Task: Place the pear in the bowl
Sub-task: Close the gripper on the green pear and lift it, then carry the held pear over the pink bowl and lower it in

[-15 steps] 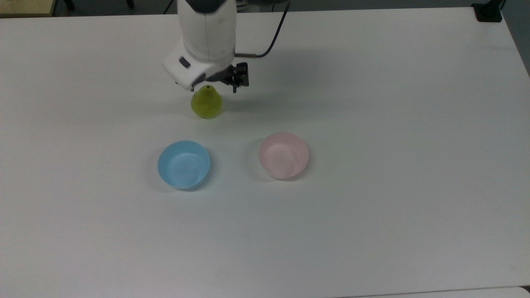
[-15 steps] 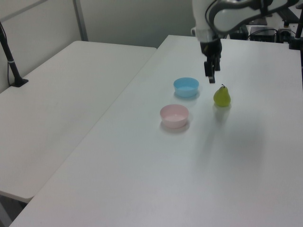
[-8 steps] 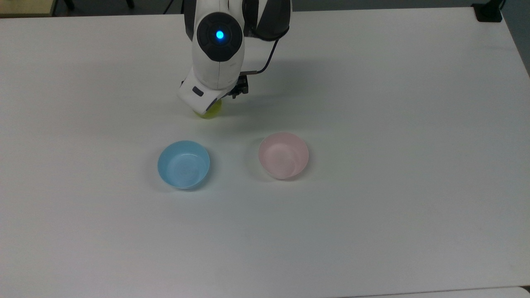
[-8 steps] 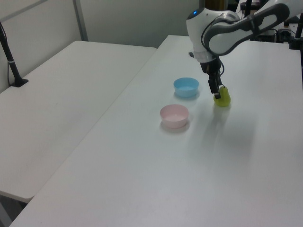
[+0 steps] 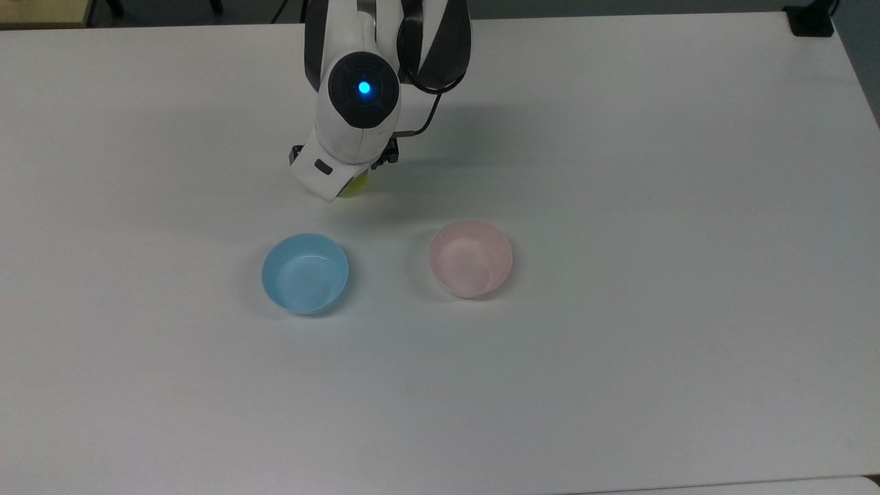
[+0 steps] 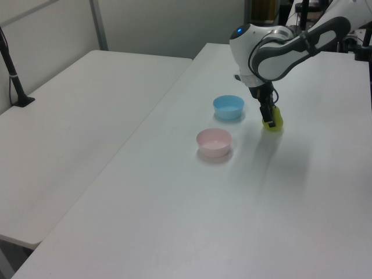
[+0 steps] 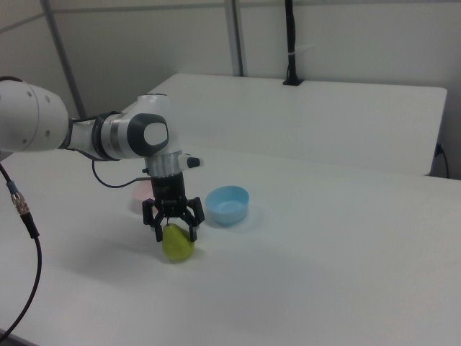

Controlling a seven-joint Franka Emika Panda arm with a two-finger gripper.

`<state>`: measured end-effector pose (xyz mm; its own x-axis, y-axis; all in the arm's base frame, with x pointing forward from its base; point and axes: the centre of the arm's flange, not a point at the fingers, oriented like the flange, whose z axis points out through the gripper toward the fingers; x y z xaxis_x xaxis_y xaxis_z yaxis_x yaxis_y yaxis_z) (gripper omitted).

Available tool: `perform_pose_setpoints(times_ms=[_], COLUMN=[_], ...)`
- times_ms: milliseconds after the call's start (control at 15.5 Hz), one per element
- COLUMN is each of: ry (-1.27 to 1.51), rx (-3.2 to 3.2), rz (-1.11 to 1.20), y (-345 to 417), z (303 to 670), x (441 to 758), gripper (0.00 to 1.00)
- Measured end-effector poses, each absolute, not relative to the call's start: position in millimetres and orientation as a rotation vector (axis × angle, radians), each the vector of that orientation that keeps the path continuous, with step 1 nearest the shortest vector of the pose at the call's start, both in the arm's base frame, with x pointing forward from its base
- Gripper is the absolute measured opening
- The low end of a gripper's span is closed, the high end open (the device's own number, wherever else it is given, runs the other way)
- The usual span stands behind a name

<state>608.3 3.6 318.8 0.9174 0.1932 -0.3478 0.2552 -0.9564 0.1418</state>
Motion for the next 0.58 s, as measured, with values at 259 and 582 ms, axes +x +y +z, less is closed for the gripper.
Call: perform_pose_setpoints(times_ms=[259, 582], ry=[0.374, 0.403], rx=[2.892, 2.888], rz=[-0.499, -0.492], y=[5.1, 12.8], z=[319.3, 321.5], x=[608.2, 608.5], gripper=[0.78, 0.78])
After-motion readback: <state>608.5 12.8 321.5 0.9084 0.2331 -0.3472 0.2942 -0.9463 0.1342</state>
